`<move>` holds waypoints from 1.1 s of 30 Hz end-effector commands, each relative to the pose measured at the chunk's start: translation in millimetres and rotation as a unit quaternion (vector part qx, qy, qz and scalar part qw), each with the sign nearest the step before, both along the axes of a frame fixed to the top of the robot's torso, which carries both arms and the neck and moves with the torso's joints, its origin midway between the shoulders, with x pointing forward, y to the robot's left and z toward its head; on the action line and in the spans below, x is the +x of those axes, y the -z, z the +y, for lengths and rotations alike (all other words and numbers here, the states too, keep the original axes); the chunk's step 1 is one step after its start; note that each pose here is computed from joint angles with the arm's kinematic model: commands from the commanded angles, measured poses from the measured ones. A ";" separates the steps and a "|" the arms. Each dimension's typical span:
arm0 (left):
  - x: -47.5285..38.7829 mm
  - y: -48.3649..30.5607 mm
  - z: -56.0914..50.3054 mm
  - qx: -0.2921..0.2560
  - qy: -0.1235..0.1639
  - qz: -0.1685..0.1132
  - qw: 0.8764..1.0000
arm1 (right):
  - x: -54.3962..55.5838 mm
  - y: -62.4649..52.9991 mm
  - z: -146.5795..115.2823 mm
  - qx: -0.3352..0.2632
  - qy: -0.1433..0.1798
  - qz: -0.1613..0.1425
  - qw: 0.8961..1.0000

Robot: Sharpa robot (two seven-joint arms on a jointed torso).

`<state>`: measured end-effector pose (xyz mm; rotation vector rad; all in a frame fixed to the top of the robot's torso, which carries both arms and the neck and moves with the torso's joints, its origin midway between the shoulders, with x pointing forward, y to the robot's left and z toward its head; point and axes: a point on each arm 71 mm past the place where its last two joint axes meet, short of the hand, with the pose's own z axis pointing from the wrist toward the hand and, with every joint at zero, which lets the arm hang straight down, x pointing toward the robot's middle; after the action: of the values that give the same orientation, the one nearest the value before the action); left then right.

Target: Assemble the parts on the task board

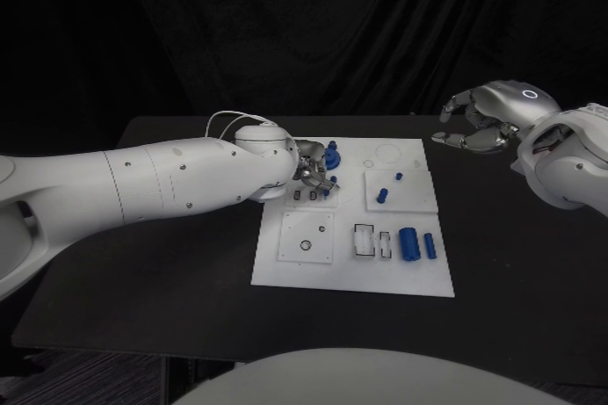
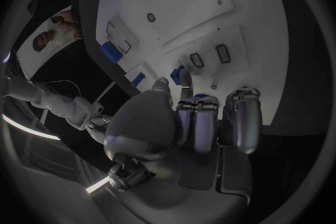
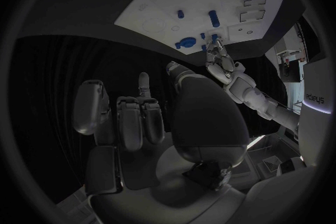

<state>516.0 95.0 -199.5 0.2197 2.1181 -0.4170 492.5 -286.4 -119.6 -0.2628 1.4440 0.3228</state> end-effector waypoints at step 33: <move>-1.5 8.4 -1.1 0.006 0.020 0.020 1.000 | -0.2 1.2 1.3 0.000 0.005 0.002 1.000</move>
<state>517.1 95.5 -203.4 0.2350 2.1373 -0.4244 492.2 -284.2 -119.9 -0.2663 1.4464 0.3274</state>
